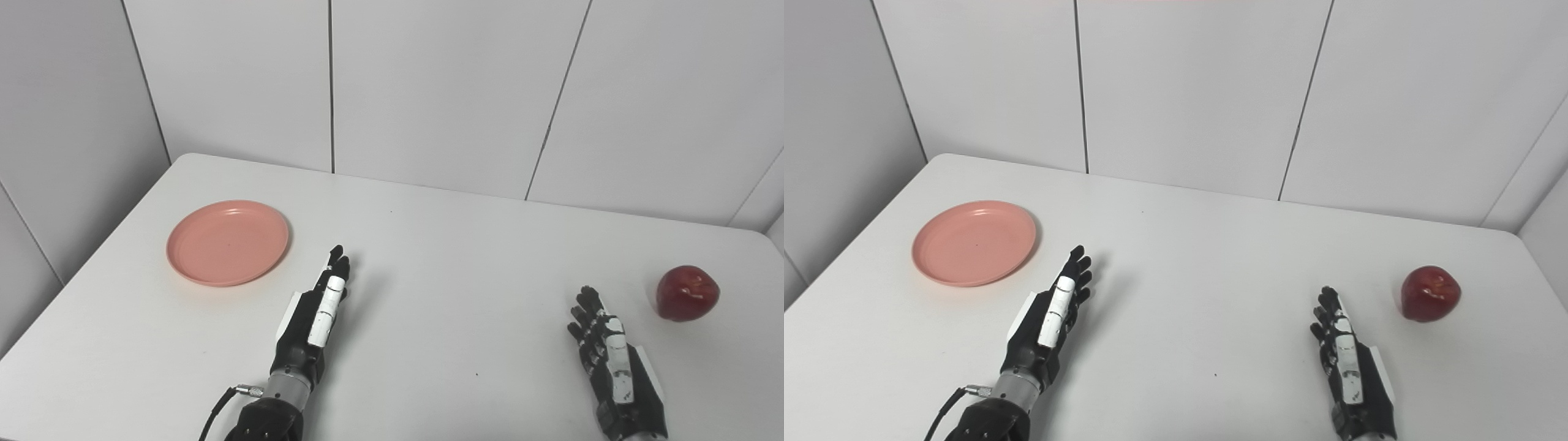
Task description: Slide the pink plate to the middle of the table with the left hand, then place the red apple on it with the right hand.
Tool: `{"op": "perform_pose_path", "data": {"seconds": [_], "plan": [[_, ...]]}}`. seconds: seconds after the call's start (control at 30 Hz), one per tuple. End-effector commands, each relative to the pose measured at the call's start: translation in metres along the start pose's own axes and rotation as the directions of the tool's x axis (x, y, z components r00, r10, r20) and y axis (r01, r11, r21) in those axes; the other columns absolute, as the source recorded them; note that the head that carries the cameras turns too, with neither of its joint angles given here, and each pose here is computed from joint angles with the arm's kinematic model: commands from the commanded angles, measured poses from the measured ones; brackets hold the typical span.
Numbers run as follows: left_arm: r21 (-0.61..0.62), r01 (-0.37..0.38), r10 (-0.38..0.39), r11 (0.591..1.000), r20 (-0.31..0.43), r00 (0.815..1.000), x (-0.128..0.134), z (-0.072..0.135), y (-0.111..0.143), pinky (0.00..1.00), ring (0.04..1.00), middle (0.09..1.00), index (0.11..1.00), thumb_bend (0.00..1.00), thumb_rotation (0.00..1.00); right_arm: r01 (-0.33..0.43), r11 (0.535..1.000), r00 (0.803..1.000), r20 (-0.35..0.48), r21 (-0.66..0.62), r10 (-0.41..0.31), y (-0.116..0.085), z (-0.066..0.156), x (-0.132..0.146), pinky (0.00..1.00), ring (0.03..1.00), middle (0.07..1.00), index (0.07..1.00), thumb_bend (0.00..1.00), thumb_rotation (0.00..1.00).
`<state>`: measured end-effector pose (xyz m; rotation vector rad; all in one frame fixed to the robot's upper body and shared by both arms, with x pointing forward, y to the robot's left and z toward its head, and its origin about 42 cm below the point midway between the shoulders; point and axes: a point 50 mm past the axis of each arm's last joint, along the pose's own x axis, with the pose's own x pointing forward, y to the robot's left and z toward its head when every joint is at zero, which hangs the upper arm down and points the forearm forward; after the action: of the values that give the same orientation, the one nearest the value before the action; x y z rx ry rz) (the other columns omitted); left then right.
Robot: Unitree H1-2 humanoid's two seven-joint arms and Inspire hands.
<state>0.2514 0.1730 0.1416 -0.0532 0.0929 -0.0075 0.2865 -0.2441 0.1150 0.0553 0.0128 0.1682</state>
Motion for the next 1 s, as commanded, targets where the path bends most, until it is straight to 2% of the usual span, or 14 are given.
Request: {"op": "perform_pose_path", "data": {"seconds": [0.0, 0.23, 0.63, 0.97], "plan": [[-0.012, -0.051, 0.051, 0.999, -0.054, 0.997, -0.023, -0.017, -0.002, 1.0, 1.0, 1.0, 1.0, 0.76, 1.0, 0.007, 1.0, 1.0, 0.009, -0.014, -0.007, -0.009, -0.001, -0.001, 1.0, 0.999, 0.997, 0.978, 0.92, 1.0], [-0.006, -0.048, 0.047, 0.999, -0.061, 0.997, -0.022, -0.016, -0.005, 1.0, 1.0, 1.0, 1.0, 0.73, 1.0, 0.003, 1.0, 1.0, 0.011, -0.023, -0.003, -0.011, -0.003, -0.001, 1.0, 0.996, 0.994, 0.977, 0.9, 1.0], [-0.009, -0.043, 0.043, 0.999, -0.075, 0.996, -0.022, -0.026, -0.016, 1.0, 1.0, 1.0, 1.0, 0.7, 1.0, -0.011, 1.0, 1.0, 0.012, -0.01, 0.011, -0.022, -0.014, -0.003, 1.0, 1.0, 1.0, 0.991, 0.86, 1.0], [-0.001, -0.041, 0.041, 0.999, -0.074, 0.996, -0.02, -0.034, -0.026, 1.0, 1.0, 1.0, 1.0, 0.67, 1.0, -0.009, 1.0, 1.0, -0.008, -0.017, 0.009, -0.031, -0.02, -0.005, 1.0, 1.0, 1.0, 1.0, 0.87, 1.0]]}}
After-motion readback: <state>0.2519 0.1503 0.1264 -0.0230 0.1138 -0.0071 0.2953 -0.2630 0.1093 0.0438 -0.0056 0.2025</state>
